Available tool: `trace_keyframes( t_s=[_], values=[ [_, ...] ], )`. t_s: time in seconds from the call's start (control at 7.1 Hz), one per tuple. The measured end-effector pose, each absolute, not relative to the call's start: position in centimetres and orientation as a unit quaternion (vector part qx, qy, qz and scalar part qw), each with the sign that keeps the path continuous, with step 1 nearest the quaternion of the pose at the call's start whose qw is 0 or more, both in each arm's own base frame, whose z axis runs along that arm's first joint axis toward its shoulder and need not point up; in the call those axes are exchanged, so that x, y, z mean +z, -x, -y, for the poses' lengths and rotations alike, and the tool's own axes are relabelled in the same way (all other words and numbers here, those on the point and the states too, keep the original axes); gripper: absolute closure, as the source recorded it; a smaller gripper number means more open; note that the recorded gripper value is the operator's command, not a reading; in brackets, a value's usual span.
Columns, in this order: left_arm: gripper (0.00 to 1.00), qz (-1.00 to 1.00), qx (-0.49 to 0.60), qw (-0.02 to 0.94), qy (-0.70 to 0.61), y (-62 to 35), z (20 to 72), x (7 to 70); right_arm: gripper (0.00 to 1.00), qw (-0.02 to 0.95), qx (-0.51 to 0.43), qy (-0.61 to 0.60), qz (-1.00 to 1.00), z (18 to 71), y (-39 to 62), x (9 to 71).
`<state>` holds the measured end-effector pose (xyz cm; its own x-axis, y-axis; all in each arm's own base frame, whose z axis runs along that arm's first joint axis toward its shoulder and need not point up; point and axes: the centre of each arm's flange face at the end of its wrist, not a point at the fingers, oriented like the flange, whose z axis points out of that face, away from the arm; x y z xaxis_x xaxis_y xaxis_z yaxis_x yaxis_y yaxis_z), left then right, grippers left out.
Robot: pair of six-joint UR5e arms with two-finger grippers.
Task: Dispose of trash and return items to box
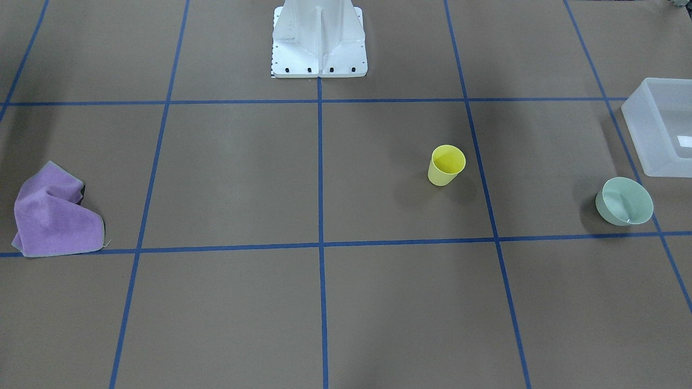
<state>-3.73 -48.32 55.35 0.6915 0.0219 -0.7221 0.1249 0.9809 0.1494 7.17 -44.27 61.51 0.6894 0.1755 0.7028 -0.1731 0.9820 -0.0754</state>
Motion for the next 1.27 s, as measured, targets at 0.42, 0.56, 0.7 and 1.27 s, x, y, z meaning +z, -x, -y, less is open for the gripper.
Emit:
trace_keyframes(
  t_s=[0.42, 0.56, 0.7, 1.27],
  values=[
    [0.01, -0.427, -0.07, 0.9, -0.057, -5.3, 48.6, 47.9, 0.0, 0.92, 0.094, 0.0, 0.38, 44.3, -7.2, 61.4],
    [0.01, -0.443, -0.09, 0.891, -0.036, -9.3, 48.3, 45.3, 0.0, 0.92, 0.095, 0.0, 0.38, 44.3, -7.2, 61.4],
    [0.01, -0.457, -0.11, 0.882, -0.019, -13.2, 47.7, 43.4, 0.0, 0.92, 0.095, 0.0, 0.38, 44.4, -7.2, 61.4],
    [0.02, -0.466, -0.15, 0.872, 0.004, -27.8, 46.2, 39.0, 0.0, 0.921, 0.091, -0.004, 0.379, 44.8, -7.0, 60.9]
  ],
)
